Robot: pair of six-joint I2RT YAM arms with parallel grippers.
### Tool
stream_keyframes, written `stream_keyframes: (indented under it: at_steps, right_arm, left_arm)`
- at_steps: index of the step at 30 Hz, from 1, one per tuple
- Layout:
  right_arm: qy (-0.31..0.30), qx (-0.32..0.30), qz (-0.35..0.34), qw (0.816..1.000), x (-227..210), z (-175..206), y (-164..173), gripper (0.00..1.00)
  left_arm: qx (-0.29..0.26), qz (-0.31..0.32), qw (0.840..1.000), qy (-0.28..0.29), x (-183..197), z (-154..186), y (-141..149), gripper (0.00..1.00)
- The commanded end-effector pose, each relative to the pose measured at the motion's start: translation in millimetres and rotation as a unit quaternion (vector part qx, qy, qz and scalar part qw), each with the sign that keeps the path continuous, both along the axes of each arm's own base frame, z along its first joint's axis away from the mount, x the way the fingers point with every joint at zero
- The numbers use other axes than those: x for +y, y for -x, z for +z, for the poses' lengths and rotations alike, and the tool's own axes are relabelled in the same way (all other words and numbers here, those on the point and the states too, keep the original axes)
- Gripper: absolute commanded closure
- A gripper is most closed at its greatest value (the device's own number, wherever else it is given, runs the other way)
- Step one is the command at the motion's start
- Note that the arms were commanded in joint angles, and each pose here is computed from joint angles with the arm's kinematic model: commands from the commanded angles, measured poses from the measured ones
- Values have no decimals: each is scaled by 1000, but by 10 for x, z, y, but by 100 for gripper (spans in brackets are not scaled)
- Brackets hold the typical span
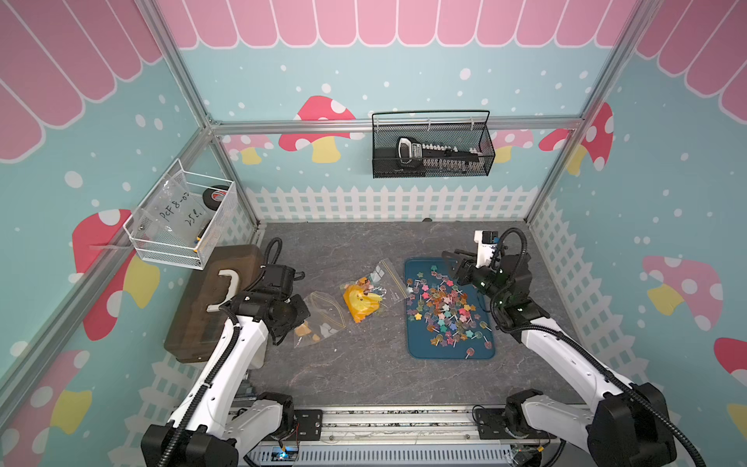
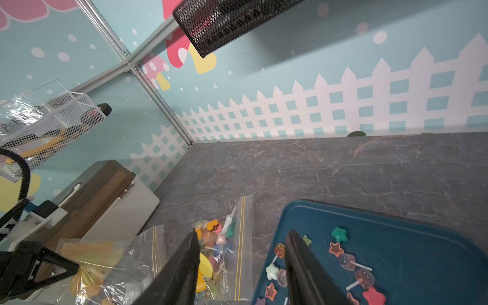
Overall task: Pour candies out of the ziploc bag
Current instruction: Place the ziploc bag at the center of the board, then open the ziploc bag at the center of the board.
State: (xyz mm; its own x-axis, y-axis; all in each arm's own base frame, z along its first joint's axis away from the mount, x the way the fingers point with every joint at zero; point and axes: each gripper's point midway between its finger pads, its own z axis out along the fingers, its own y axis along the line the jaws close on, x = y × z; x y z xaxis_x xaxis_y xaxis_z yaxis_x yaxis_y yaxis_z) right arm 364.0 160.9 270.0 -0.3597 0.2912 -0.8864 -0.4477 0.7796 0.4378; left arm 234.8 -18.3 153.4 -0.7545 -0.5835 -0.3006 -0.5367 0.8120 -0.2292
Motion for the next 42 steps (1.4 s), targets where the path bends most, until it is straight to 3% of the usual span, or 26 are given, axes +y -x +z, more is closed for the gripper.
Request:
stream_keyframes:
  at_steps: [1,5,8,16,22,26,30,36,42]
  right_arm:
    - [13,17,-10,1000,-23,-59,-54,48]
    - [23,44,-3,999,15,-162,-107,47]
    - [33,65,0,997,32,-265,-150,46]
    - [33,93,55,994,247,-346,-251,41]
    - [56,132,48,988,234,-540,-326,38]
    - [73,171,-3,983,71,-729,-391,37]
    - [85,196,-50,976,-83,-879,-416,35]
    - [91,220,-52,970,-103,-1028,-382,33]
    - [89,219,-65,969,-187,-1110,-249,33]
  left_arm:
    - [-11,39,999,11,56,-32,-50,77]
    - [-10,44,999,-2,120,4,-49,44]
    - [-18,47,998,-27,206,129,-26,31]
    - [-57,26,996,-65,291,484,-74,27]
    - [-141,-24,979,-143,163,1072,-241,25]
    - [-162,-82,971,-156,-310,1203,-503,25]
    - [-141,-116,978,-98,-890,973,-805,25]
    - [-118,-172,974,-84,-1792,710,-1223,25]
    - [-101,-185,972,-102,-2301,560,-1530,24]
